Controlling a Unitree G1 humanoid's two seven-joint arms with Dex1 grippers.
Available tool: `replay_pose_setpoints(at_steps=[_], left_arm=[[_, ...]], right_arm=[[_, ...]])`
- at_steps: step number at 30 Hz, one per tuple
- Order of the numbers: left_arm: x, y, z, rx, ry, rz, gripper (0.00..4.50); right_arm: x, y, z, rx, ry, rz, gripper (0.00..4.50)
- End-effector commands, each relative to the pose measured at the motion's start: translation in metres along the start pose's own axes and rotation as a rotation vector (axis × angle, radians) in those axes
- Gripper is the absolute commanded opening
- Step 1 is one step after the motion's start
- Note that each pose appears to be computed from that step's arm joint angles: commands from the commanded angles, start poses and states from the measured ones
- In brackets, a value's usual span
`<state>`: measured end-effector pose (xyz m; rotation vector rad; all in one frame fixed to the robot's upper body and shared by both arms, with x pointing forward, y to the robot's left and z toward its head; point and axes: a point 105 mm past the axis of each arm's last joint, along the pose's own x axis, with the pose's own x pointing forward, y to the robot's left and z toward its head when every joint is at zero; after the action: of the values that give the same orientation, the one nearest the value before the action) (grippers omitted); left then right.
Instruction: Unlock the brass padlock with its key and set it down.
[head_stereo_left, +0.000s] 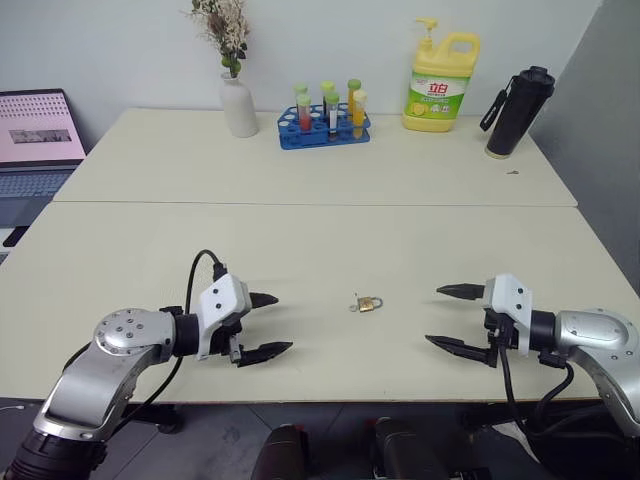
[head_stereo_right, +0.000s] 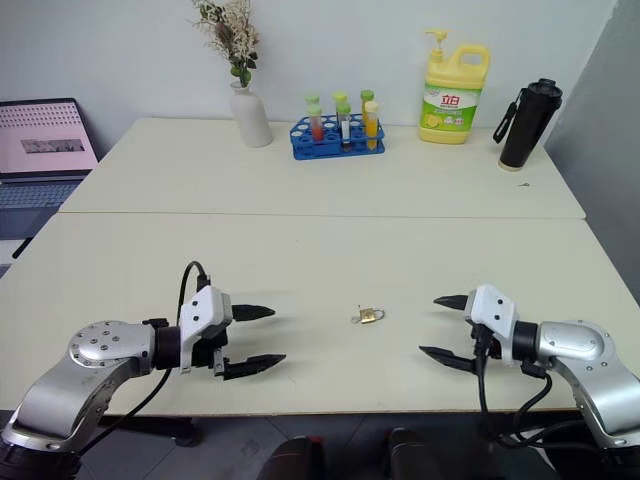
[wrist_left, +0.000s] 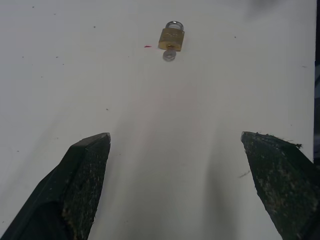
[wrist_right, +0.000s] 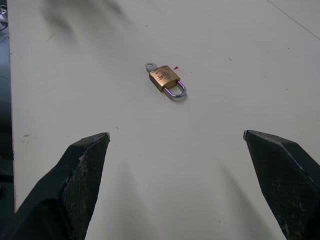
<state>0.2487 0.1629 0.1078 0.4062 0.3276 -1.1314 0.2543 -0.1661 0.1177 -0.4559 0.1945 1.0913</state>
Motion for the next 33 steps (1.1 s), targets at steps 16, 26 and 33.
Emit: replay_pose_setpoints(at_steps=[16,26,33], left_arm=[[-0.004,-0.011,0.027,0.131,-0.097,-0.024,4.38],[-0.009,-0.026,0.041,0.189,-0.22,-0.09,4.38],[-0.007,-0.022,0.029,0.188,-0.151,-0.082,4.38]], right_arm=[[0.013,0.0,0.008,-0.114,-0.017,0.084,4.5],[0.045,-0.003,0.032,-0.152,-0.053,0.18,4.5],[0.082,0.0,0.044,-0.157,-0.021,0.29,4.5]])
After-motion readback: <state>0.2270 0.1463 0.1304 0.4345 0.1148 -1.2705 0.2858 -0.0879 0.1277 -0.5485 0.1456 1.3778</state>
